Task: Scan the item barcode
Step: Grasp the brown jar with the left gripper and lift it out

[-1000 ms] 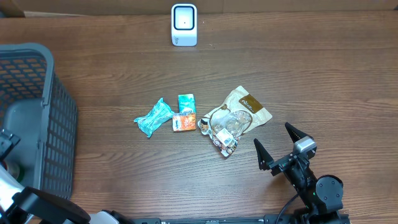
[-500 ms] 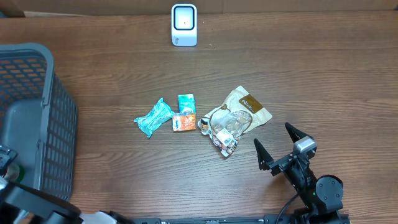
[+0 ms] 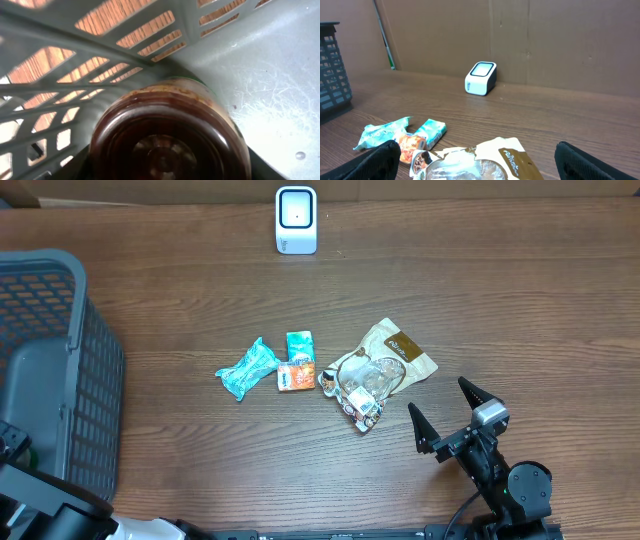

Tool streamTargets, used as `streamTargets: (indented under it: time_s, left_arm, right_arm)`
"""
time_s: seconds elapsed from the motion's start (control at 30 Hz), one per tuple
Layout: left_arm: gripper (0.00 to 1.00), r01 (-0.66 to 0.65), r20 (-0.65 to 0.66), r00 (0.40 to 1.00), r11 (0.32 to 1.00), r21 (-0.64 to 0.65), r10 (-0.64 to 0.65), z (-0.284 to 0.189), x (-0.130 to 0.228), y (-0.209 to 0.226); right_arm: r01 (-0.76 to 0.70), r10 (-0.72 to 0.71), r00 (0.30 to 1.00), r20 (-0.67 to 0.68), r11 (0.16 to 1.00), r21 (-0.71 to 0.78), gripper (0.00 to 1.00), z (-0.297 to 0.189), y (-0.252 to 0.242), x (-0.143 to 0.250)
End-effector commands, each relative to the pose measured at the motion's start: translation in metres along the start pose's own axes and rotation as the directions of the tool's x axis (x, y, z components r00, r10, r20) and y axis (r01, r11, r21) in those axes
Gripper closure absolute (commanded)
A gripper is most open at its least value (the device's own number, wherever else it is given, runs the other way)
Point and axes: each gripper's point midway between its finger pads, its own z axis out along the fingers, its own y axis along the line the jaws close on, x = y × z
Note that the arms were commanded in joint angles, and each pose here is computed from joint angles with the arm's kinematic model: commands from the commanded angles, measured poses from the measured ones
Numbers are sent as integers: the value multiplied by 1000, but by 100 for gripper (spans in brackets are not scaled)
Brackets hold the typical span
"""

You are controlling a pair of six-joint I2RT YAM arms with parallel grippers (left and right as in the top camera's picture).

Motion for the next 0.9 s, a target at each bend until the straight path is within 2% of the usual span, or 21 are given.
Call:
streamTargets:
  time_s: [0.0, 0.23, 0.4, 0.6, 0.87]
  left_arm:
    - [61, 1, -9, 1000, 1000, 14, 0, 5, 2, -3]
    - [64, -2, -10, 1000, 998, 59, 2, 1, 2, -11]
    - [63, 15, 53, 998, 993, 115, -21, -28, -16, -22]
    - [64, -20, 210, 976, 948, 317, -50, -110, -57, -57]
    - [64, -50, 332, 932, 854, 519, -148, -243, -73, -87]
  right_arm:
    - [-2, 2, 1000, 4, 1000, -2, 0, 0, 0, 2]
    - [-2, 2, 1000, 4, 1000, -2, 0, 0, 0, 2]
    - [-2, 2, 1000, 4, 1000, -2, 0, 0, 0, 2]
    - [-2, 2, 1000, 4, 1000, -2, 0, 0, 0, 2]
    - [-2, 2, 1000, 4, 1000, -2, 0, 0, 0, 2]
